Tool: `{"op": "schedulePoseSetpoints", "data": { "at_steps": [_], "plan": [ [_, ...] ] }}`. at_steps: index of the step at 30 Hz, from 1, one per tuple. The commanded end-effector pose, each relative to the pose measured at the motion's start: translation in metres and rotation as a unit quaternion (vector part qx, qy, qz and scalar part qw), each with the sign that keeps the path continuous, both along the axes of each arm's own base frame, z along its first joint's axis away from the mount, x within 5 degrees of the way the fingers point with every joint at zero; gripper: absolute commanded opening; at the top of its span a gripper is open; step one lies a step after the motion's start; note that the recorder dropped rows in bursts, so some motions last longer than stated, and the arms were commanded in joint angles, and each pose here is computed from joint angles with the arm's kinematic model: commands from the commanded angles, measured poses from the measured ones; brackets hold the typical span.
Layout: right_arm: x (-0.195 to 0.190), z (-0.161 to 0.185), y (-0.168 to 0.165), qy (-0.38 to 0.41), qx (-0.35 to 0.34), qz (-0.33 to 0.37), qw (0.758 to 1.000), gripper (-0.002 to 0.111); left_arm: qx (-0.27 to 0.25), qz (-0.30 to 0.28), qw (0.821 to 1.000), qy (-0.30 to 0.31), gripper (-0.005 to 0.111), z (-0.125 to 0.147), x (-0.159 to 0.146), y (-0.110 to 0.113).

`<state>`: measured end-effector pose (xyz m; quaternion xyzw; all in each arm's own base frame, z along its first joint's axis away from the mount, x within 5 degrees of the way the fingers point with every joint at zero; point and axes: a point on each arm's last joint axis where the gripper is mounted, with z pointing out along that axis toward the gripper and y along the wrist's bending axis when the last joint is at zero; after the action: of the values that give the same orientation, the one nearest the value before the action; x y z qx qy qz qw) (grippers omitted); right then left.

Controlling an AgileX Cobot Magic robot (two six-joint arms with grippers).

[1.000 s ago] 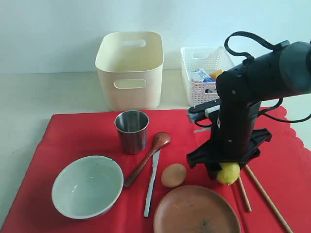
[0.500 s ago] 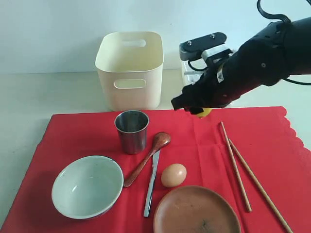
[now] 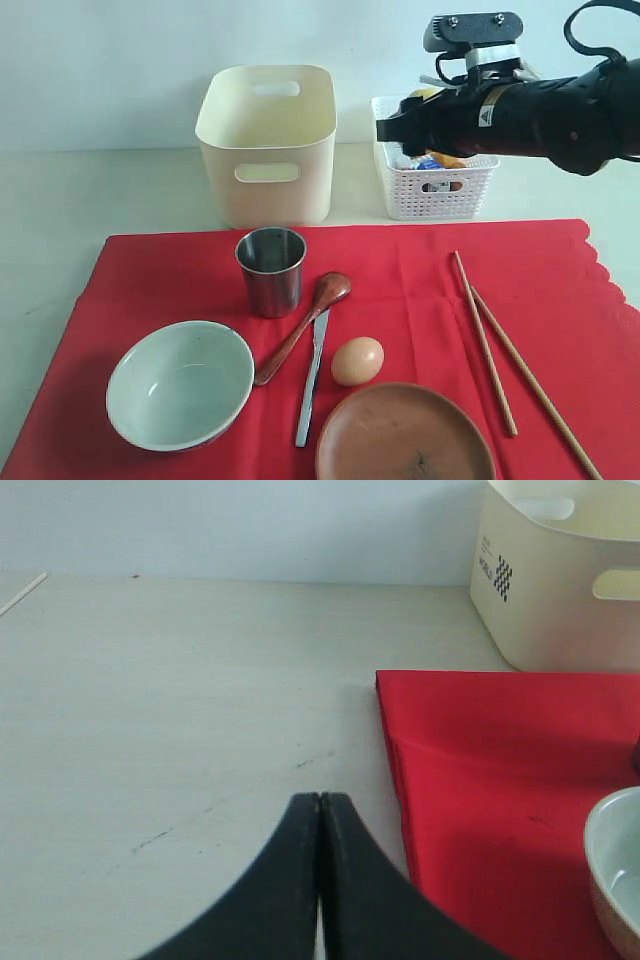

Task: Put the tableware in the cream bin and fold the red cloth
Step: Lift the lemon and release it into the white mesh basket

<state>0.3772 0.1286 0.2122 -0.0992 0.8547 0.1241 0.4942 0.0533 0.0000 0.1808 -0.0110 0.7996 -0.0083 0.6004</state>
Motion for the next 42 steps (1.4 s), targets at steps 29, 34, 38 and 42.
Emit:
{"op": "schedulePoseSetpoints", "data": {
  "at_steps": [29,34,38,42],
  "plan": [
    [0.186,-0.060,-0.031,0.000,-0.251,-0.018,0.968,0.001,0.002,-0.001,1.000,-0.008,0.000,0.001,0.000,0.000],
    [0.189,-0.073,-0.031,0.004,-0.264,-0.014,0.964,0.001,0.002,-0.001,1.000,-0.008,0.000,0.001,0.000,0.000],
    [0.190,-0.078,-0.031,0.006,-0.273,-0.006,0.962,0.008,0.002,-0.001,1.000,-0.008,0.000,0.001,0.000,0.000],
    [0.189,-0.078,-0.030,0.005,-0.272,-0.006,0.962,0.035,0.002,-0.001,1.000,-0.008,0.000,0.001,0.000,0.000]
  ]
}}
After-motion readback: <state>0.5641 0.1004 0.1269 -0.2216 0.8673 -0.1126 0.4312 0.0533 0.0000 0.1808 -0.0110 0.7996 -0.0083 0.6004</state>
